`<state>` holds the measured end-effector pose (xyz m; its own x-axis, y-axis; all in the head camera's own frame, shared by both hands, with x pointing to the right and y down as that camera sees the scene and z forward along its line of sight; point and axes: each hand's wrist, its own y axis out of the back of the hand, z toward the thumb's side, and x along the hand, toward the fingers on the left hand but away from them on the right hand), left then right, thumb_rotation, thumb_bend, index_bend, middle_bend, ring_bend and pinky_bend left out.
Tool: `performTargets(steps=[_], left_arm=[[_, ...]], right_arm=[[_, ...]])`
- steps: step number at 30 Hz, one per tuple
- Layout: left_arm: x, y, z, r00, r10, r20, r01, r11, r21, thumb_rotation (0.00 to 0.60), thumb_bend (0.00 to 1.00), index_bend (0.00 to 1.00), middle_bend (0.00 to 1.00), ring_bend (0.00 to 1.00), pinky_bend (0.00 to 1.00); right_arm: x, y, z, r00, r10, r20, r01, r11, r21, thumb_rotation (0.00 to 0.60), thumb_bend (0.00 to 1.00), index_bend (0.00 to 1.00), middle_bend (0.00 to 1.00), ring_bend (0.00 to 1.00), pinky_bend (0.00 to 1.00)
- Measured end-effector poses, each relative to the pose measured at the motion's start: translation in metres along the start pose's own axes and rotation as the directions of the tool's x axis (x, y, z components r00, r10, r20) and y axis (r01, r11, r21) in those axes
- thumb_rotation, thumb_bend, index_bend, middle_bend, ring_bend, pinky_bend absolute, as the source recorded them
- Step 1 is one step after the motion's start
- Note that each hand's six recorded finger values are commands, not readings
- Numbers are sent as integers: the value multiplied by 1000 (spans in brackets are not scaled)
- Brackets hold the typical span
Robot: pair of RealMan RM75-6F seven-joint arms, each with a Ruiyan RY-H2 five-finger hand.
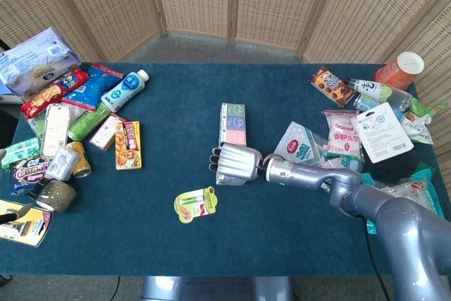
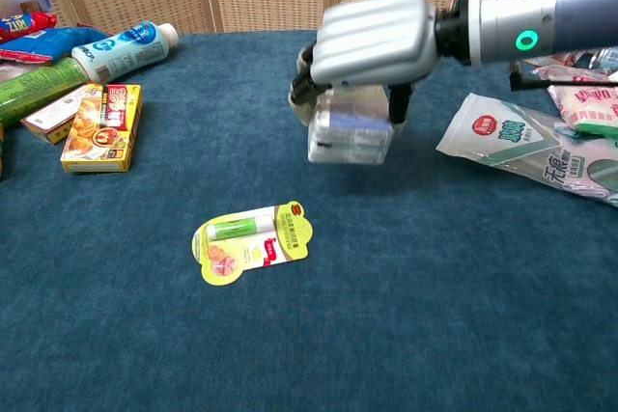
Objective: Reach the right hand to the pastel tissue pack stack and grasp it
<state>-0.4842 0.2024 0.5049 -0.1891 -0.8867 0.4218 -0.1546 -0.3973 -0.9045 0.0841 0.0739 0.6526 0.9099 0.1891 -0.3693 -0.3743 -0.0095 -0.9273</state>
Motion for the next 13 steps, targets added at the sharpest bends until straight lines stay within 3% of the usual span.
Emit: performTargets(steps=[13], left_arm=[[-4, 4, 3, 1000, 6, 17, -6, 1000, -18, 600, 0, 0, 0, 0, 0]], right_arm=[[9, 74, -26, 991, -102, 85, 94, 992, 87, 600, 110, 598, 686, 333, 597]])
